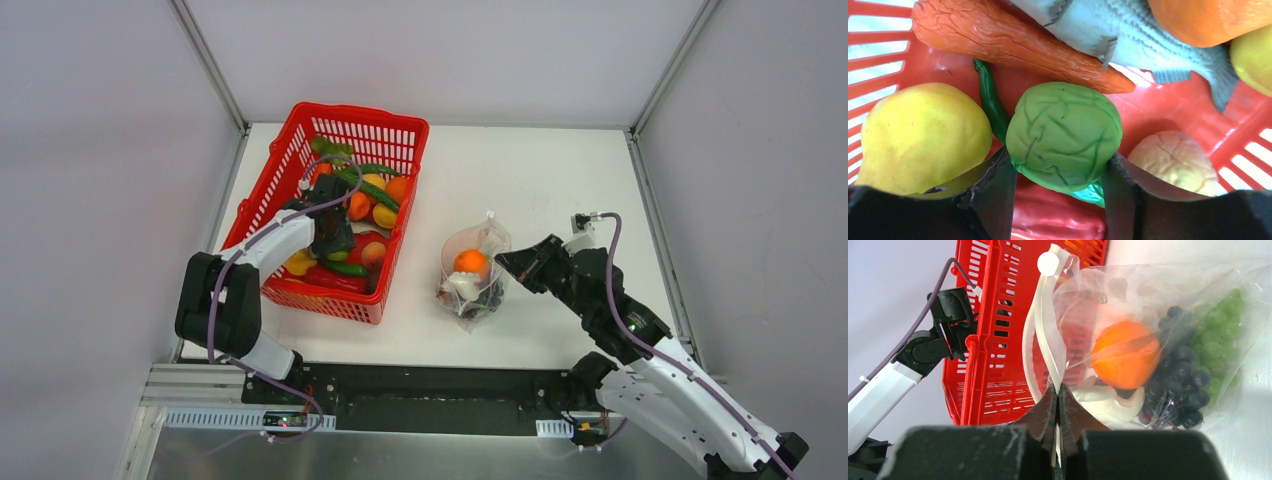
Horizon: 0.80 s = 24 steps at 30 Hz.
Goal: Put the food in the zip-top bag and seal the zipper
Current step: Pick up the fake fruit from the bin, then place the fake fruit in the zipper food storage bag.
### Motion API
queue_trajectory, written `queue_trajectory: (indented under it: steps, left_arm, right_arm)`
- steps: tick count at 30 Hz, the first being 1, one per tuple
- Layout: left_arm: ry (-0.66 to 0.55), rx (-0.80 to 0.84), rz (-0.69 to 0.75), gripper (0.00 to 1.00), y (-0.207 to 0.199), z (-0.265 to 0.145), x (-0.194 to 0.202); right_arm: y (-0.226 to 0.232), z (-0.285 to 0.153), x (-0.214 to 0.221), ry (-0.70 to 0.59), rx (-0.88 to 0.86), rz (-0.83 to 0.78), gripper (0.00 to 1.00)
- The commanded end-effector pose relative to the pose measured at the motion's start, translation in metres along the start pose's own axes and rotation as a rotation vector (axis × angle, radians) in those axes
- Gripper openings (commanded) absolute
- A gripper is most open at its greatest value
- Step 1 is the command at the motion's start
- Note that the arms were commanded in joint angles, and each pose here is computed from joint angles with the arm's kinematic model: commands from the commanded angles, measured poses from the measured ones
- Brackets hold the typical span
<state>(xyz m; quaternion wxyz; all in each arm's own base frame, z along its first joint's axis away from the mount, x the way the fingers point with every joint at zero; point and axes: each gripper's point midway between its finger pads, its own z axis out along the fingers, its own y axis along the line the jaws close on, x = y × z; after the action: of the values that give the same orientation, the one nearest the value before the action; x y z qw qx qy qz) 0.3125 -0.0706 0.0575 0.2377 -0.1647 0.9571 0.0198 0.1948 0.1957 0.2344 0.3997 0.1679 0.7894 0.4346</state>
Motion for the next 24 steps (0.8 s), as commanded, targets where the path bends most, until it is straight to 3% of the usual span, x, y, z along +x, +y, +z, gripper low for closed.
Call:
queue_trajectory:
  steps: [1,10,15,24]
  left_arm:
    - [-0.075,0.079,0.008,0.35,-0.013,-0.029,-0.016]
    - [-0.304,0.315,0.013,0.28,-0.042,-0.127,-0.053]
    - [-0.413,0.497,0.085,0.28,-0.073,-0.189,-0.059]
    - [-0.451,0.922,0.249,0.28,-0.152,-0.281,-0.035]
  right_arm:
    - [0.019,-0.005,-0.014,-0.043,-0.051,0.014,0.01]
    - [0.02,-0.004,-0.013,-0.034,-0.052,0.013,0.0]
    - [0.022,-0.004,-0.012,-0.025,-0.056,0.01,0.0]
    - [0.028,-0.006,-0.009,-0.002,-0.078,0.009,0.0]
